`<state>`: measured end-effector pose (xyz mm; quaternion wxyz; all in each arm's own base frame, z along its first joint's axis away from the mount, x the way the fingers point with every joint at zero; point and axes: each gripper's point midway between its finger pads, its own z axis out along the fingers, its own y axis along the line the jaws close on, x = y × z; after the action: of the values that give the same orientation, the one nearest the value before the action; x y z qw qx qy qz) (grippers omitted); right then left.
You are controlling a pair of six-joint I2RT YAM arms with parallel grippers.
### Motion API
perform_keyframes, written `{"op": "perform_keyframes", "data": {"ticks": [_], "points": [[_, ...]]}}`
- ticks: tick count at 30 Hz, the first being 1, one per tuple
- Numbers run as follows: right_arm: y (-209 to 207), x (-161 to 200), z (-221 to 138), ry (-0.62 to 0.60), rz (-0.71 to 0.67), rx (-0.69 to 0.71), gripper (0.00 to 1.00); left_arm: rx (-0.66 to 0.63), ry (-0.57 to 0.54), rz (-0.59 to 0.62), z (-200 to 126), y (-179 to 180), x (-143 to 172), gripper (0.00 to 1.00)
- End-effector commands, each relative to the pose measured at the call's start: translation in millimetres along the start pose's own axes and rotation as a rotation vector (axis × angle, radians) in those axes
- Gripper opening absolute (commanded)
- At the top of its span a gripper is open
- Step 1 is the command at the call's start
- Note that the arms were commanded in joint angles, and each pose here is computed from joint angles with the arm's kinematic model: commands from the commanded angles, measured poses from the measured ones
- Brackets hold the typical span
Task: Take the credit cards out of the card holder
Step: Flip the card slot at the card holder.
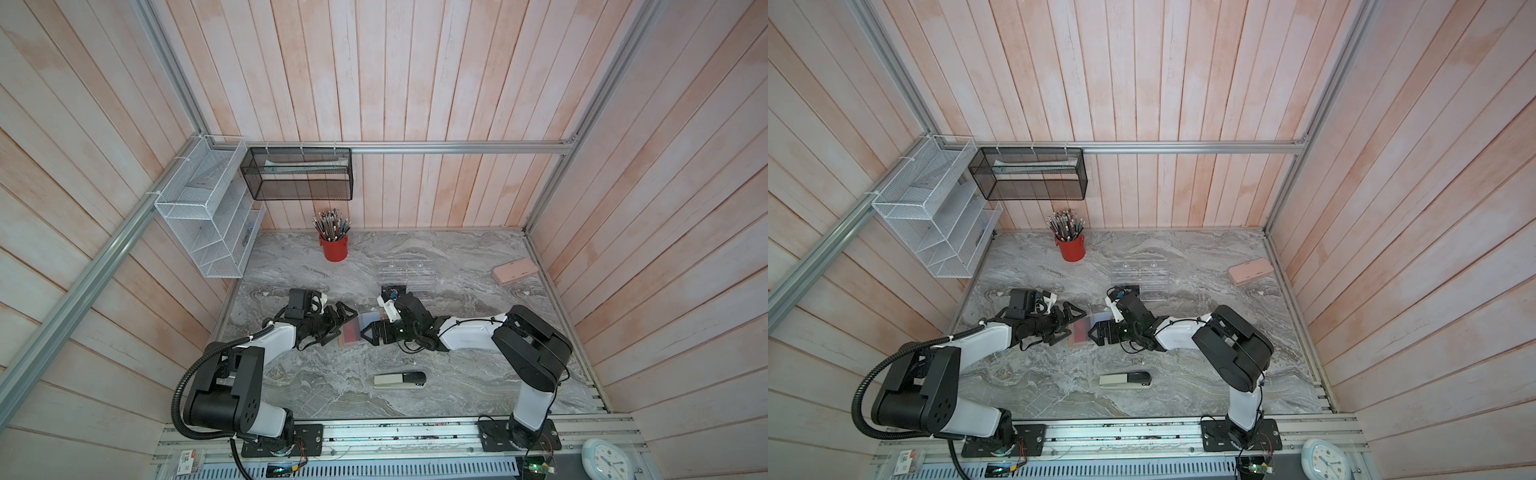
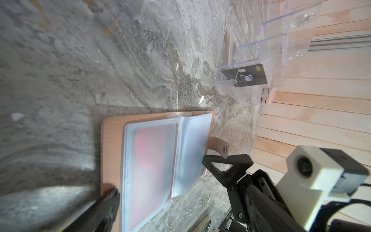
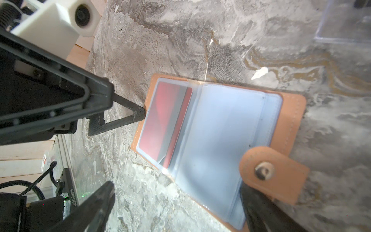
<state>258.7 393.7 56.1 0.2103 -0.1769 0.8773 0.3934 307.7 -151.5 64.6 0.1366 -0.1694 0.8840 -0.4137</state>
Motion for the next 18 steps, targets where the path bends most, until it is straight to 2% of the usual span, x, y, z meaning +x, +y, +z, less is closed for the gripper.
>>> {"op": "perform_keyframes", "data": {"ticks": [1,18], "points": [[-18.2,19.0,5.4,0.053,0.039,0.033,0.98,0.018,0.005,0.002,-0.8,-3.5,-0.1,1.0],[-20.1,19.4,5.0,0.049,0.049,0.032,0.98,0.031,0.014,-0.009,3.4,0.6,2.9,1.0]]}}
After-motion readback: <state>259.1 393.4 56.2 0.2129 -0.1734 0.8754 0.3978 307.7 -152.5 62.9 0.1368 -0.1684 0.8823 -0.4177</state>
